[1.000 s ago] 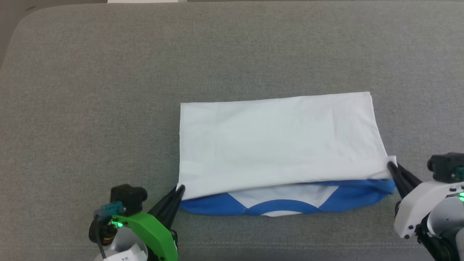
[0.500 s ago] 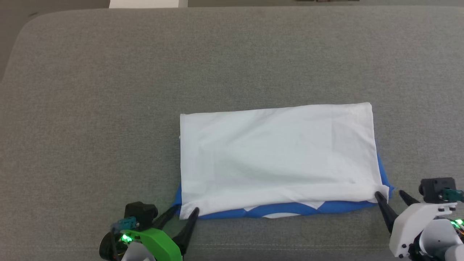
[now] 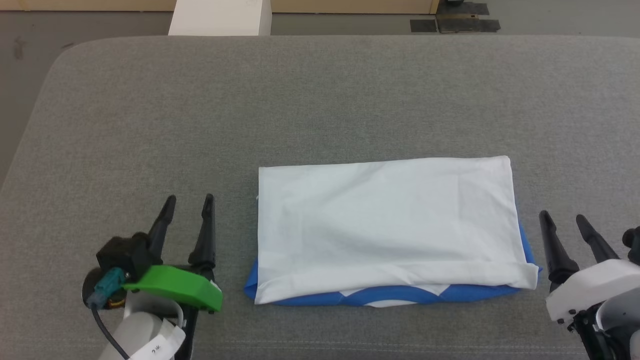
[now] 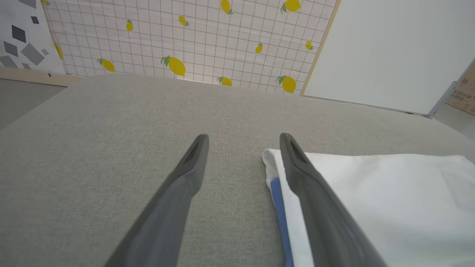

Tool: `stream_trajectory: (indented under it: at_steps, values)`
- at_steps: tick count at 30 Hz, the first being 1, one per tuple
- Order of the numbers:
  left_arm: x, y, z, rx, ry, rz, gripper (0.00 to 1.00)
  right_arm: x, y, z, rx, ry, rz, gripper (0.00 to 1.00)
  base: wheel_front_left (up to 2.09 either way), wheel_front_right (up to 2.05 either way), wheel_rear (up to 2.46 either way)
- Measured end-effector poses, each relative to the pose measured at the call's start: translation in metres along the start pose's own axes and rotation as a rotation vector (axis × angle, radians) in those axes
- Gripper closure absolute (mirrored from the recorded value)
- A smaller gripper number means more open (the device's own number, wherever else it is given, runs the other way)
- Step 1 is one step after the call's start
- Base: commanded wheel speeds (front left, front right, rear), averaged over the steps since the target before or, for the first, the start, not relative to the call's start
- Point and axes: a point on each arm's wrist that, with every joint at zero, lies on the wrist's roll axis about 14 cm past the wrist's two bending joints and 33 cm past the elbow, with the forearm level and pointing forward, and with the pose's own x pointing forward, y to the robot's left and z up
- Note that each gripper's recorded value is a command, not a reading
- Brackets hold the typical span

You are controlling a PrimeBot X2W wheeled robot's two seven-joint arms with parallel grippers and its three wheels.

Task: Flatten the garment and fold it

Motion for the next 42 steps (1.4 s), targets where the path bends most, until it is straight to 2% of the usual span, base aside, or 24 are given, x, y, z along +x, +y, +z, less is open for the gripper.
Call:
stream_trajectory:
  at_steps: [4,7,20,30,31,32,33,35,36,42]
  values:
    - [0.014,0.007,0.036,0.053,-0.118,0.031,0.0,0.01,0.003,0.01,0.033,-0.034,0.003,0.0,0.0,0.0,0.0]
    - [0.018,0.012,0.047,0.074,-0.157,0.058,0.0,0.019,0.001,0.004,0.06,0.001,-0.011,0.0,0.0,0.0,0.0]
    - [0.025,0.028,0.033,0.072,-0.145,0.121,0.0,0.054,-0.008,-0.071,0.213,0.395,-0.056,0.0,0.0,0.0,0.0]
    - [0.021,0.036,0.026,0.064,-0.129,0.139,0.0,0.069,0.009,-0.095,0.247,0.589,-0.018,0.0,0.0,0.0,0.0]
    - [0.021,0.037,0.026,0.065,-0.129,0.142,0.0,0.069,0.01,-0.096,0.251,0.602,-0.012,0.09,0.0,0.0,0.0]
    - [0.021,0.038,0.026,0.069,-0.129,0.141,0.0,0.07,0.013,-0.098,0.264,0.616,-0.001,0.44,0.0,0.0,0.0]
    - [0.02,0.039,0.026,0.076,-0.128,0.144,0.0,0.07,0.014,-0.098,0.271,0.627,0.007,0.55,0.0,0.0,0.0]
    - [0.02,0.04,0.026,0.078,-0.129,0.146,0.0,0.07,0.018,-0.099,0.294,0.63,0.022,0.91,0.0,0.0,0.0]
    - [0.02,0.039,0.026,0.077,-0.129,0.145,0.0,0.07,0.021,-0.099,0.298,0.628,0.029,1.0,0.0,0.0,0.0]
    - [0.018,0.036,0.026,0.074,-0.129,0.137,0.0,0.065,0.016,-0.094,0.312,0.549,0.002,1.0,0.0,0.0,0.0]
